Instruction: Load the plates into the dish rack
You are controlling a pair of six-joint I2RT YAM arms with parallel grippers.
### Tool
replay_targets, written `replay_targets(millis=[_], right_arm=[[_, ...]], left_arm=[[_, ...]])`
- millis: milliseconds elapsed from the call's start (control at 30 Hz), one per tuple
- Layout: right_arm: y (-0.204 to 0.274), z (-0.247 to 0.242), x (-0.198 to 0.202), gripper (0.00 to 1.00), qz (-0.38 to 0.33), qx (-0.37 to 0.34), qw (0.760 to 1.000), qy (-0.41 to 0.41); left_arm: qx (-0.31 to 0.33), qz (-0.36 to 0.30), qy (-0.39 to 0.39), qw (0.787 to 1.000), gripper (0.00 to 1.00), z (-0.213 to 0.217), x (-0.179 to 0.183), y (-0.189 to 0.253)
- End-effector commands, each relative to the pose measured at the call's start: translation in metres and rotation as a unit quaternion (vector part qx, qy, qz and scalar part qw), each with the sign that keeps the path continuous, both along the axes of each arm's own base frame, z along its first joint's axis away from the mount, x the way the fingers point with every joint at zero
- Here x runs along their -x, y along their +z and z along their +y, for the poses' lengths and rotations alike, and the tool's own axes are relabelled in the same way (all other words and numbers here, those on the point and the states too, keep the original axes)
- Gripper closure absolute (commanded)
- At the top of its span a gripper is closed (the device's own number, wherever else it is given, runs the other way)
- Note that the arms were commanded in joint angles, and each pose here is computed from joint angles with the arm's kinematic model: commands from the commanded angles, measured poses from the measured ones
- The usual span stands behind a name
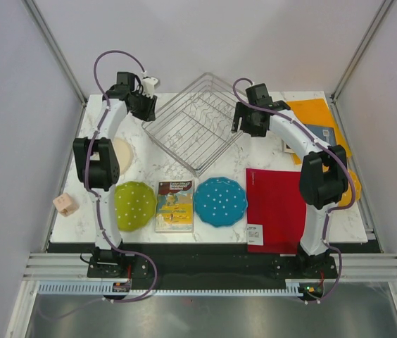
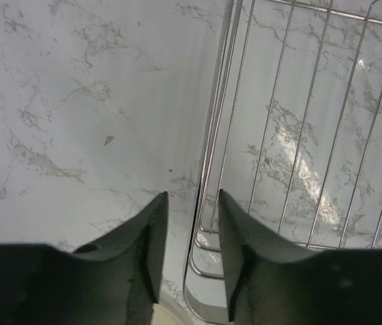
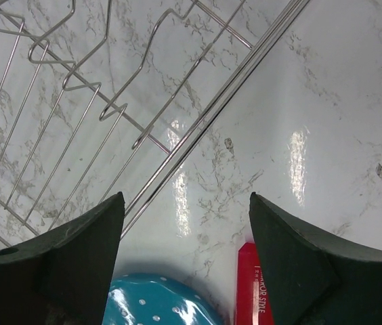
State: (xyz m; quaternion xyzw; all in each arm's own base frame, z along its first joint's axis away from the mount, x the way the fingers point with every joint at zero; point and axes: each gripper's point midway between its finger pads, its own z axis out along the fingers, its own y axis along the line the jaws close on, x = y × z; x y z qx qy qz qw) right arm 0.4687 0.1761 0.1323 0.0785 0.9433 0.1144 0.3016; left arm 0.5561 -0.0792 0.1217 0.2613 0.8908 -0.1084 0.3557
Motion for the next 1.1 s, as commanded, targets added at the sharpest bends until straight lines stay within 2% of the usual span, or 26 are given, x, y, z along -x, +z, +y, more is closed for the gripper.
replay_targets(millis=[0,67,167,367,467,500,567,600,767,800,833,900,933,1067], right_arm=[[0.0,-0.01,-0.004,0.21,-0.004,0.015,1.0,-0.027],[-0.008,-0.013,-0.002,0.25,0.005,0.019,0.999,-0.03],[-0.009,-0.011,-0.002,0.27,0.006,0.018,0.999,-0.03],[-0.01,-0.017,-0.006,0.36,0.0,0.036,0.999,-0.031],[-0.017,-0.02,-0.006,0.5,0.006,0.044,0.998,-0.033],[-0.02,-0.019,-0.006,0.59,0.007,0.044,0.998,-0.033],[-0.025,-0.019,-0.007,0.66,0.012,0.046,0.998,-0.036],[-0.026,-0.019,-0.008,0.73,0.012,0.046,0.998,-0.038],[-0.024,-0.023,-0.015,0.96,0.002,0.06,0.997,-0.044],[-0.023,-0.025,-0.016,1.0,0.0,0.064,0.997,-0.045],[-0.021,-0.026,-0.018,1.0,-0.003,0.068,0.997,-0.045],[-0.017,-0.032,-0.02,1.0,-0.011,0.085,0.995,-0.041],[-0.015,-0.033,-0.021,1.0,-0.016,0.091,0.995,-0.039],[-0.008,-0.045,-0.03,1.0,-0.036,0.123,0.991,-0.038]], left_arm=[[0.017,-0.005,-0.034,0.999,0.7,-0.029,0.003,0.014],[0.016,0.002,-0.036,0.999,0.82,-0.033,0.009,0.011],[0.02,0.009,-0.035,0.999,0.9,-0.037,0.018,0.014],[0.041,0.019,-0.016,0.999,0.97,-0.04,0.028,0.021],[0.05,0.021,-0.01,0.998,0.98,-0.043,0.031,0.024],[0.052,0.019,-0.009,0.998,0.98,-0.044,0.033,0.028],[0.053,0.023,-0.008,0.998,0.98,-0.045,0.038,0.027],[0.057,0.021,-0.006,0.998,0.98,-0.046,0.04,0.032],[0.064,0.026,-0.004,0.998,0.98,-0.051,0.053,0.036],[0.067,0.032,-0.003,0.997,0.95,-0.052,0.057,0.034],[0.069,0.031,-0.003,0.997,0.83,-0.054,0.059,0.037],[0.075,0.042,-0.001,0.996,0.74,-0.058,0.067,0.035],[0.08,0.04,-0.003,0.996,0.64,-0.06,0.071,0.04],[0.1,0.052,-0.01,0.994,0.58,-0.072,0.082,0.042]])
